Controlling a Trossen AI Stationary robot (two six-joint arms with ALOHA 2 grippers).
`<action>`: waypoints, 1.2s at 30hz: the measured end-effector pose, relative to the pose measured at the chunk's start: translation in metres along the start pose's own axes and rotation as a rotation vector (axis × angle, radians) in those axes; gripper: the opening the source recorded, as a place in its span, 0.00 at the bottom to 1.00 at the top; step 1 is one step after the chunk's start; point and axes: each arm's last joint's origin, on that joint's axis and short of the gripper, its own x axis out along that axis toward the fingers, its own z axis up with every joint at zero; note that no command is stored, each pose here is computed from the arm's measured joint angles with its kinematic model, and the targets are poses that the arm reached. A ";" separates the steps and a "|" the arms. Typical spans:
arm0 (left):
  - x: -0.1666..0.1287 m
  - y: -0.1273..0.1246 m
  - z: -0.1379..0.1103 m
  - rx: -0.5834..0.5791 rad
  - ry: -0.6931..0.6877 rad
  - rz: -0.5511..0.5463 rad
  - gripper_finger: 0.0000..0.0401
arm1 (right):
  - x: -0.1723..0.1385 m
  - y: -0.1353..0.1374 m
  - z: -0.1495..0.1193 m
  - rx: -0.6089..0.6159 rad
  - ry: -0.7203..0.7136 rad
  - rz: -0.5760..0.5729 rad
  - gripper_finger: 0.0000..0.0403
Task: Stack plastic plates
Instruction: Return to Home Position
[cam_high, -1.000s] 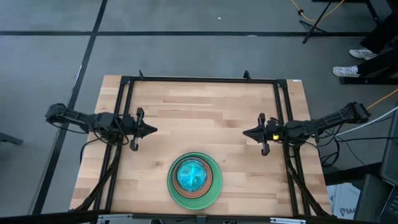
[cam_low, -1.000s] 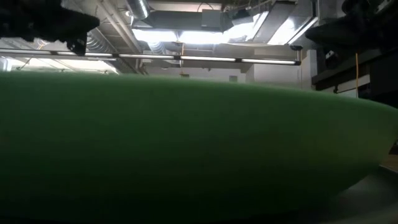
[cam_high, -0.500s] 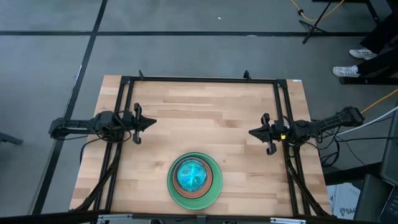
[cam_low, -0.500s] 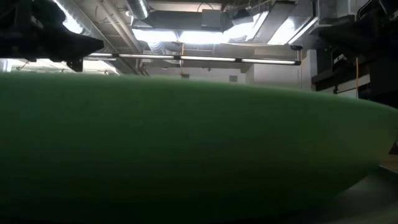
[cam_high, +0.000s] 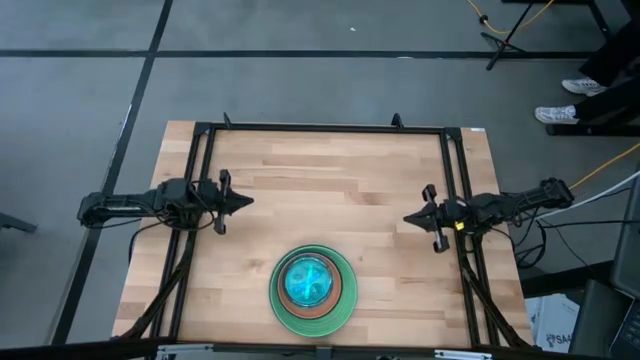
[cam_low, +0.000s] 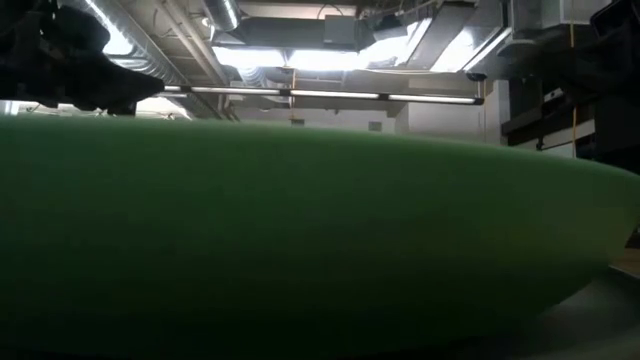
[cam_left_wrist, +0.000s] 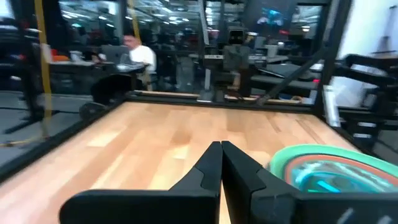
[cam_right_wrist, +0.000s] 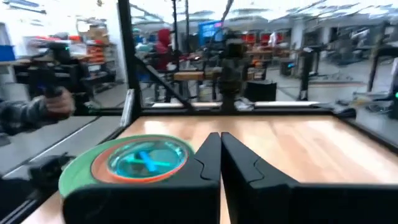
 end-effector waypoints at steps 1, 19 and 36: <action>0.000 0.001 0.000 0.011 -0.005 0.018 0.00 | -0.001 0.000 0.001 -0.002 -0.010 0.000 0.00; 0.000 0.002 0.001 -0.106 -0.024 0.070 0.00 | -0.004 0.000 -0.006 0.094 0.056 0.044 0.00; 0.000 0.002 0.002 -0.111 -0.025 0.070 0.00 | -0.004 0.000 -0.006 0.094 0.057 0.043 0.00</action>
